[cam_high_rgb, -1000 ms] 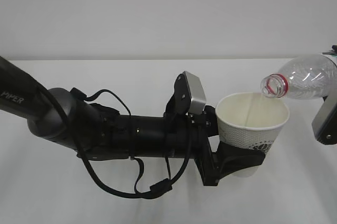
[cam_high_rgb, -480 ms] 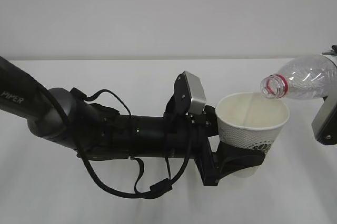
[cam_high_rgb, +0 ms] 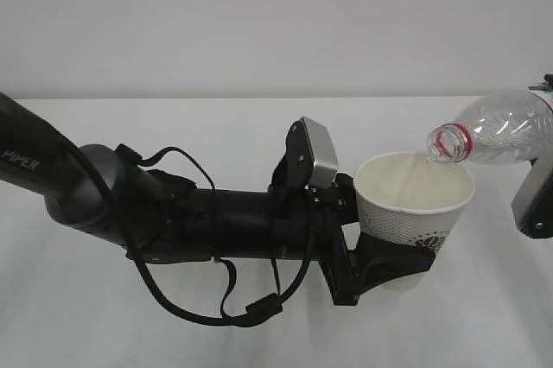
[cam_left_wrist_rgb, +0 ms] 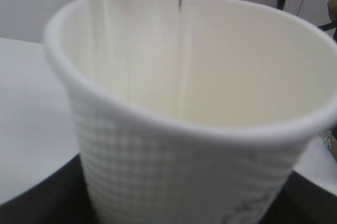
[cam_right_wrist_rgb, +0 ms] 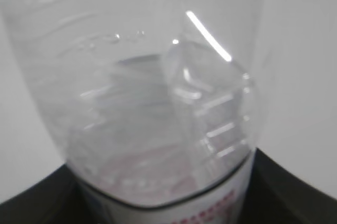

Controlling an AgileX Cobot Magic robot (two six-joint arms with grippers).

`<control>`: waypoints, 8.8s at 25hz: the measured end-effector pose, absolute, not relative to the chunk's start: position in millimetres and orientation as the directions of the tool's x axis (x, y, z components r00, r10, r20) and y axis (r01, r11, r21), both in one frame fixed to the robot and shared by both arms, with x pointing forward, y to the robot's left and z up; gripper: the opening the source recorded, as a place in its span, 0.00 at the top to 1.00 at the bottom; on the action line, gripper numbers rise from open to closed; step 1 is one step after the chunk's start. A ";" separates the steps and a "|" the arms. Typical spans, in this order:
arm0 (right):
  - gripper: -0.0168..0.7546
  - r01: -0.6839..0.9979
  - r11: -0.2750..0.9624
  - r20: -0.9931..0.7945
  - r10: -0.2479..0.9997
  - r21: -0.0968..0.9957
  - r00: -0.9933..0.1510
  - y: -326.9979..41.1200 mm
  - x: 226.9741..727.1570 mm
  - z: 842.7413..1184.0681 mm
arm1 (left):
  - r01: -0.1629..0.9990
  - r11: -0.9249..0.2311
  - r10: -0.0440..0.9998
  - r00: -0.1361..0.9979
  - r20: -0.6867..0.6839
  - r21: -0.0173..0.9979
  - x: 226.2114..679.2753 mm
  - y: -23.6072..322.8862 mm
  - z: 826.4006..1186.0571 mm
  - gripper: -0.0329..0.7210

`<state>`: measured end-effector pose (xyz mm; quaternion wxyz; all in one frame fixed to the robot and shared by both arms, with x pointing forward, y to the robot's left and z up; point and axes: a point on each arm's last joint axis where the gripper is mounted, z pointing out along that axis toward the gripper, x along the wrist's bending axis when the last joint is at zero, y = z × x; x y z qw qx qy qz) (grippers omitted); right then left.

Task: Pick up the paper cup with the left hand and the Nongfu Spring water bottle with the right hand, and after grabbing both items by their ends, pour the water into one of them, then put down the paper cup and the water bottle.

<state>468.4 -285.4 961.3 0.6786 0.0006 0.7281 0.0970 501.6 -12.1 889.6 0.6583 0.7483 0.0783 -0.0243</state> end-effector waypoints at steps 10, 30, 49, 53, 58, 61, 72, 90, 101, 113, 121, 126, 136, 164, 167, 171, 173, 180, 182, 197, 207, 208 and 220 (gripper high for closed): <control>0.33 -0.131 0.981 -0.988 0.131 0.140 -0.077 -285.3 468.4 961.4 | 0.149 -0.121 0.085 0.987 -0.139 0.981 501.6 -12.1 889.6 0.24; 0.33 -0.139 0.982 -0.991 0.116 0.125 -0.071 -284.8 468.4 961.9 | 0.149 -0.121 0.085 0.987 -0.139 0.981 501.6 -12.1 889.6 0.24; 0.33 -0.143 0.982 -0.991 0.113 0.122 -0.071 -284.5 468.3 961.9 | 0.149 -0.121 0.085 0.987 -0.139 0.981 501.6 -12.1 889.6 0.24; 0.33 -0.143 0.982 -0.991 0.111 0.120 -0.071 -284.5 468.3 961.9 | 0.149 -0.121 0.085 0.987 -0.139 0.981 501.6 -12.1 889.6 0.24; 0.33 -0.143 0.983 -0.992 0.107 0.116 -0.070 -284.5 468.3 961.9 | 0.149 -0.121 0.085 0.987 -0.139 0.981 501.6 -12.1 889.6 0.24; 0.33 -0.143 0.983 -0.992 0.107 0.116 -0.070 -284.5 468.3 961.9 | 0.149 -0.121 0.085 0.987 -0.139 0.981 501.6 -12.1 889.6 0.24; 0.33 -0.143 0.983 -0.992 0.105 0.114 -0.070 -284.5 468.3 961.9 | 0.149 -0.121 0.085 0.987 -0.139 0.981 501.6 -12.1 889.6 0.24; 0.33 -0.143 0.983 -0.992 0.103 0.113 -0.070 -284.5 468.3 961.9 | 0.149 -0.121 0.085 0.987 -0.139 0.981 501.6 -12.1 889.6 0.24; 0.33 -0.144 0.983 -0.992 0.103 0.112 -0.069 -284.5 468.3 961.9 | 0.149 -0.121 0.085 0.987 -0.139 0.981 501.6 -12.1 889.6 0.24; 0.33 -0.144 0.984 -0.993 0.099 0.108 -0.068 -284.5 468.3 961.9 | 0.149 -0.121 0.085 0.987 -0.139 0.981 501.6 -12.1 889.6 0.24; 0.33 -0.144 0.984 -0.993 0.096 0.105 -0.066 -284.4 468.3 962.1 | 0.150 -0.121 0.085 0.986 -0.140 0.981 501.6 -12.1 889.6 0.24; 0.33 -0.145 0.984 -0.994 0.092 0.101 -0.066 -284.4 468.3 962.1 | 0.150 -0.121 0.085 0.986 -0.140 0.981 501.6 -12.1 889.6 0.24; 0.33 -0.145 0.985 -0.994 0.090 0.098 -0.062 -284.4 468.3 962.4 | 0.150 -0.121 0.085 0.986 -0.140 0.981 501.6 -12.1 889.6 0.24; 0.33 -0.146 0.985 -0.994 0.087 0.095 -0.061 -284.4 468.3 962.5 | 0.150 -0.121 0.085 0.986 -0.140 0.981 501.6 -12.0 889.4 0.24; 0.33 -0.146 0.985 -0.994 0.087 0.095 -0.061 -284.4 468.3 962.5 | 0.150 -0.121 0.085 0.986 -0.140 0.981 501.6 -12.0 889.4 0.24; 0.34 -0.146 0.985 -0.995 0.085 0.093 -0.061 -284.4 468.3 962.5 | 0.151 -0.123 0.085 0.986 -0.141 0.981 501.6 -12.0 888.6 0.24; 0.34 -0.146 0.985 -0.995 0.085 0.093 -0.061 -284.4 468.3 962.5 | 0.153 -0.125 0.087 0.986 -0.143 0.980 501.6 -12.0 887.6 0.24; 0.34 -0.146 0.985 -0.995 0.083 0.091 -0.060 -284.4 468.3 962.5 | 0.156 -0.130 0.088 0.985 -0.145 0.979 501.7 -11.9 885.9 0.24; 0.34 -0.146 0.985 -0.995 0.080 0.088 -0.060 -284.4 468.3 962.5 | 0.156 -0.130 0.088 0.985 -0.145 0.979 501.7 -11.9 885.9 0.24; 0.34 -0.136 0.988 -0.996 0.072 0.079 -0.055 -285.4 468.5 962.7 | 0.156 -0.131 0.089 0.985 -0.145 0.979 501.7 -11.9 885.8 0.24; 0.34 -0.135 0.988 -0.996 0.071 0.078 -0.055 -285.5 468.5 962.7 | 0.156 -0.131 0.089 0.985 -0.145 0.979 501.7 -11.9 885.8 0.24; 0.34 -0.135 0.988 -0.996 0.071 0.078 -0.055 -285.5 468.5 962.7 | 0.156 -0.131 0.089 0.985 -0.145 0.979 501.7 -11.9 885.8 0.24; 0.34 -0.135 0.988 -0.996 0.071 0.078 -0.055 -285.5 468.5 962.7 | 0.156 -0.131 0.089 0.985 -0.145 0.979 501.7 -11.9 885.8 0.24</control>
